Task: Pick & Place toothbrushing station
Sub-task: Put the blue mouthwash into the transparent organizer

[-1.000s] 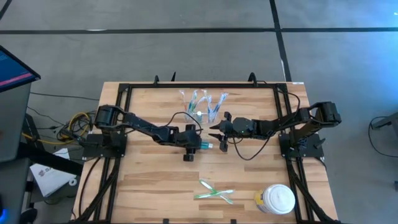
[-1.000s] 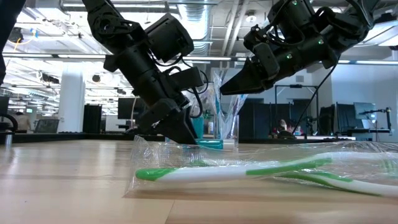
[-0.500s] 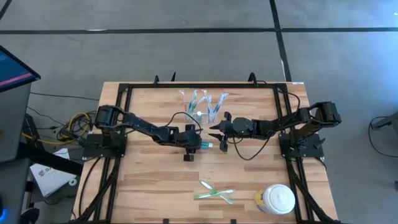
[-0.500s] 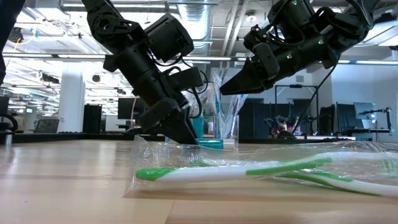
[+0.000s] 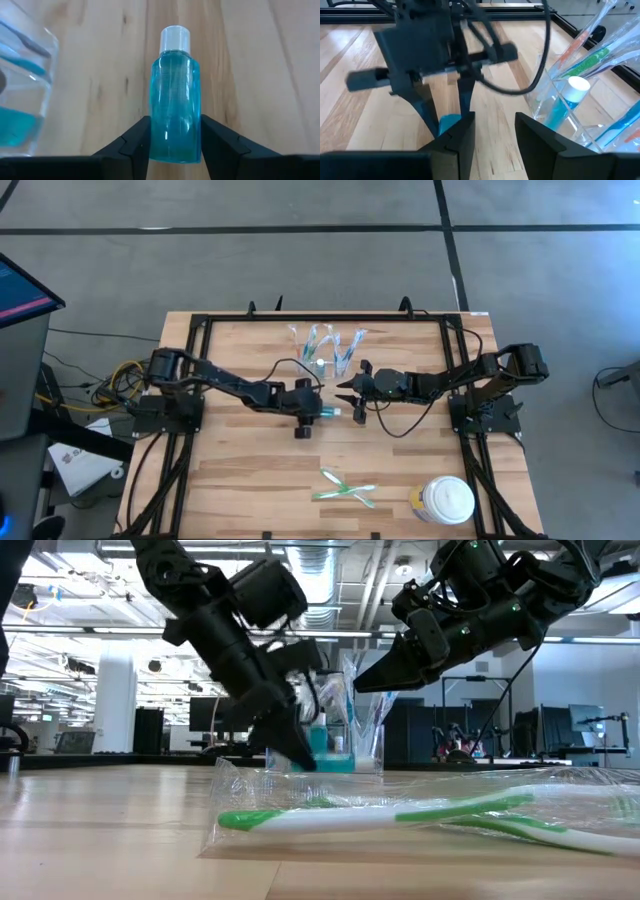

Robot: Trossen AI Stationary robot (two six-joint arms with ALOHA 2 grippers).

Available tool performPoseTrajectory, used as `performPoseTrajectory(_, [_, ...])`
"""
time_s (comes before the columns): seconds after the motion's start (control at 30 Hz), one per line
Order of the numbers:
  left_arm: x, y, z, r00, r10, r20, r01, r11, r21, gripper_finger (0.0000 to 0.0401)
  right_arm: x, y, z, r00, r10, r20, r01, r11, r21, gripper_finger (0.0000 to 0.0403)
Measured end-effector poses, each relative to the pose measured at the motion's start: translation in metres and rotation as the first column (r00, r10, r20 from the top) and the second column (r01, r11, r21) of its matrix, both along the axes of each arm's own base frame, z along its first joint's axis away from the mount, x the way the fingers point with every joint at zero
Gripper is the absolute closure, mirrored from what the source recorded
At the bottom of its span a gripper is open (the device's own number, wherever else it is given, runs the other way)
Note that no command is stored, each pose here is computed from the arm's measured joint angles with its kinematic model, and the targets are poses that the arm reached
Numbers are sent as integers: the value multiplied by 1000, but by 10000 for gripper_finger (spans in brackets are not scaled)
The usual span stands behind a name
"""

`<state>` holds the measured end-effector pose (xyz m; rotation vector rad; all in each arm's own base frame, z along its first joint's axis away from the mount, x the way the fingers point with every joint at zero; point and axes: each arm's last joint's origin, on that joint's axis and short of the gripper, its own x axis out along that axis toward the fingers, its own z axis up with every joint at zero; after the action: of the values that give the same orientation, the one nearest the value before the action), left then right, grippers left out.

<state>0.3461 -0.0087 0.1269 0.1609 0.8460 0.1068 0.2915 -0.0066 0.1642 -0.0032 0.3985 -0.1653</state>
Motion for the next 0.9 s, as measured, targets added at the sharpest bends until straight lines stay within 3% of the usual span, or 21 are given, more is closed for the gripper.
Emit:
performPoseTrajectory(0.3, [-3, -2, 25, 997, -1, 71, 1, 1000, 4, 260, 1, 1, 1, 999, 34, 15, -34, 999, 13, 271])
performPoseTrajectory(0.9, [-6, -2, 36, 995, 4, 98, -5, 1000, 8, 260, -7, 3, 30, 987, 101, 125, -104, 994, 21, 261])
